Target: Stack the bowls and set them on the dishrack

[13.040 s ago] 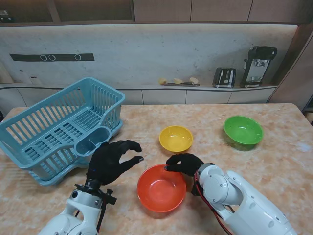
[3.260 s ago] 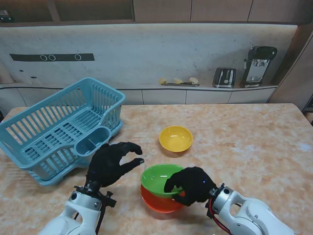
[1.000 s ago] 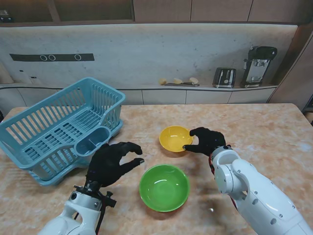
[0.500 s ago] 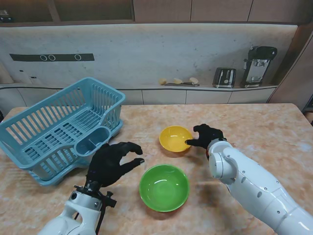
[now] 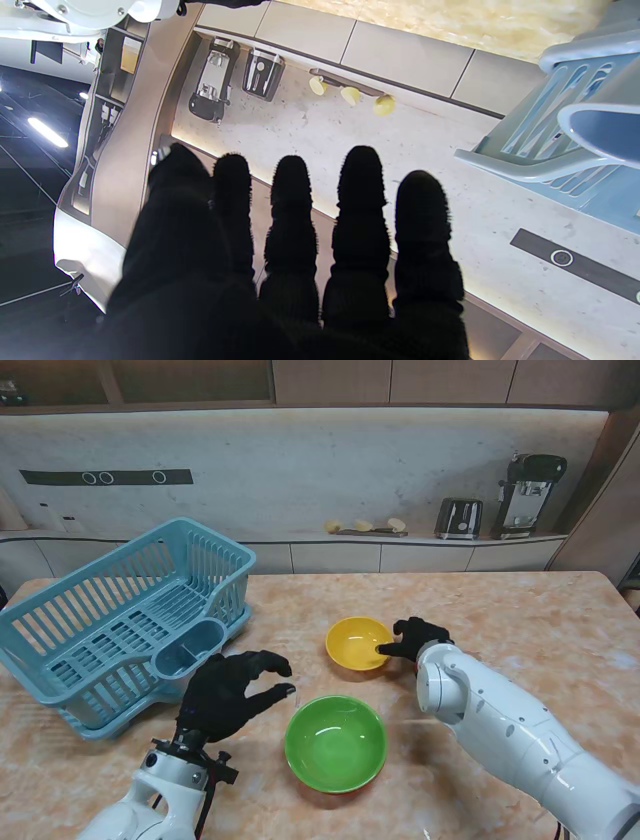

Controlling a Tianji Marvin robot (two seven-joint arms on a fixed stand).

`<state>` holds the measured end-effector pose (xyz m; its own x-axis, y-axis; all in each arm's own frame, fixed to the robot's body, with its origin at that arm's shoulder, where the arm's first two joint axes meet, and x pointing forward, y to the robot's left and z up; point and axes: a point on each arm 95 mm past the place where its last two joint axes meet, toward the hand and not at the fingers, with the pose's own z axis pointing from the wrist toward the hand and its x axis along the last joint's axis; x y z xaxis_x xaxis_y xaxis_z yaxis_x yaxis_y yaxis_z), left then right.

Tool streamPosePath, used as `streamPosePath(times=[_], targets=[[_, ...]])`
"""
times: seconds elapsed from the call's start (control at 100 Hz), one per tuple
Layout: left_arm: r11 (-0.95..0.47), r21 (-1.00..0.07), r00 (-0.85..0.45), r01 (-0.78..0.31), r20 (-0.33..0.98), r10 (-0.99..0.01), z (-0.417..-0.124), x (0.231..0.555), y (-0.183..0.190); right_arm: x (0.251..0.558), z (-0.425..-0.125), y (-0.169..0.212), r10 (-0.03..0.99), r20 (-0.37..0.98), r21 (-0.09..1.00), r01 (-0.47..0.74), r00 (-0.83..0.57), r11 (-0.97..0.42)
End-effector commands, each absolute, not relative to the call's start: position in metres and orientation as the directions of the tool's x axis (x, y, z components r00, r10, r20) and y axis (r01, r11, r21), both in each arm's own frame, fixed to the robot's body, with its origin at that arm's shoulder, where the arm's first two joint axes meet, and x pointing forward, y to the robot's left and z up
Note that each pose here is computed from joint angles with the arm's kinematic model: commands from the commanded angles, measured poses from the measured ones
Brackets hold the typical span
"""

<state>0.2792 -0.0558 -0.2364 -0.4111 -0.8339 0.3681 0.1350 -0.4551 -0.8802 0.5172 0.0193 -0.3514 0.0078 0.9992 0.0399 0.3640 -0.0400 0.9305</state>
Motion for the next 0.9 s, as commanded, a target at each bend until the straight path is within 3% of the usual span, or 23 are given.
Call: streamPosePath(times=[0.0,0.49,0.89], targets=[[-0.458,-0.88,-0.415,0.123,0.374,-0.83,-0.235,0.277,-0.057,0.517,-0.355,0.029,0.999,0.049,0.923,0.382,0.005,-0.047],[-0.459,-0.88,-0.411,0.124,0.375,-0.831,-0.235,0.277,-0.056,0.523,-0.368,0.033,0.999,0.032,0.906,0.421,0.03,-0.042],[-0.457,-0.881,-0.41,0.126,0.373,-0.832,-0.235,0.277,-0.055,0.521,-0.369,0.032,0.989,0.089,0.9,0.416,0.117,-0.13]])
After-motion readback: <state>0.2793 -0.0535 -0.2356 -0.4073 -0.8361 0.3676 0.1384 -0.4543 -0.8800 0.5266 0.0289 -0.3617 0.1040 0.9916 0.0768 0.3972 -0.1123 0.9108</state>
